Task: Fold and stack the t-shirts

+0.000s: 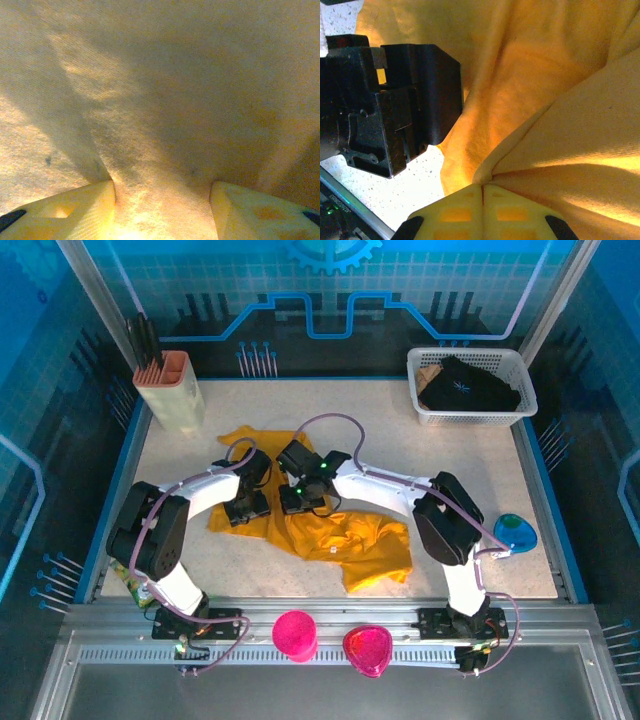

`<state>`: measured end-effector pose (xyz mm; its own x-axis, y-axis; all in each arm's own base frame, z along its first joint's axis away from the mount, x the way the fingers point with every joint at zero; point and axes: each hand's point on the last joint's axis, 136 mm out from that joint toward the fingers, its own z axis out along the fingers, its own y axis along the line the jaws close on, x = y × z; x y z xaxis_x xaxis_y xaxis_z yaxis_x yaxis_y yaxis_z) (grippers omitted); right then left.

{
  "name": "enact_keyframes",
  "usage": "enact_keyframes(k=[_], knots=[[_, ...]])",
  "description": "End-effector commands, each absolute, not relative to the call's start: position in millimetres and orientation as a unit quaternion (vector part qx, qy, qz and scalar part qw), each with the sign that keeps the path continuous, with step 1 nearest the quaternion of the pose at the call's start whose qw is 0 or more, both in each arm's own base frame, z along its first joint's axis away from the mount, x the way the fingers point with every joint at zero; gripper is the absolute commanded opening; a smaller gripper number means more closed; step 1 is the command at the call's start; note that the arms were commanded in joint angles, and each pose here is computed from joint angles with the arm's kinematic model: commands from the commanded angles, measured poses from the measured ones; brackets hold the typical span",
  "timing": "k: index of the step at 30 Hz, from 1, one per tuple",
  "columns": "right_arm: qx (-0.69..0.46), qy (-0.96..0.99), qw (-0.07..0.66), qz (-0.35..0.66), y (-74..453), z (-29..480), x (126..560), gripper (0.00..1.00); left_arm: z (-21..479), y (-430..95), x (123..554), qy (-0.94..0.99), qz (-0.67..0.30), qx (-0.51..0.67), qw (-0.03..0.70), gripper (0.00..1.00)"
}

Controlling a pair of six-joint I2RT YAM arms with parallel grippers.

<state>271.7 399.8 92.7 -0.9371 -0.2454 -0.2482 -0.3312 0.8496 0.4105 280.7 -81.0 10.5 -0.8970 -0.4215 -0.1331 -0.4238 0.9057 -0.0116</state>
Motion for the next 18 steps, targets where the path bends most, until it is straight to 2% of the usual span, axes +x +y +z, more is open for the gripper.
enact_keyframes(k=[1,6,10,11,14,18], knots=[[-0.158,0.957,0.117,0.211,399,104,280,0.00,-6,-87,272,0.978,0.002,-0.205,0.042,0.54],[-0.157,0.961,0.157,0.168,380,129,299,0.01,-6,-88,273,0.978,0.000,-0.204,0.042,0.54],[-0.157,0.962,0.119,0.188,377,124,292,0.32,-5,-86,273,0.978,0.006,-0.202,0.043,0.54],[-0.154,0.963,0.108,0.194,376,121,288,0.36,-5,-86,272,0.978,0.007,-0.202,0.043,0.54],[-0.140,0.965,0.113,0.189,361,124,288,0.46,-4,-85,272,0.978,0.009,-0.202,0.043,0.54],[-0.093,0.974,0.135,0.155,310,128,308,0.47,-1,-85,273,0.979,0.009,-0.201,0.045,0.54]])
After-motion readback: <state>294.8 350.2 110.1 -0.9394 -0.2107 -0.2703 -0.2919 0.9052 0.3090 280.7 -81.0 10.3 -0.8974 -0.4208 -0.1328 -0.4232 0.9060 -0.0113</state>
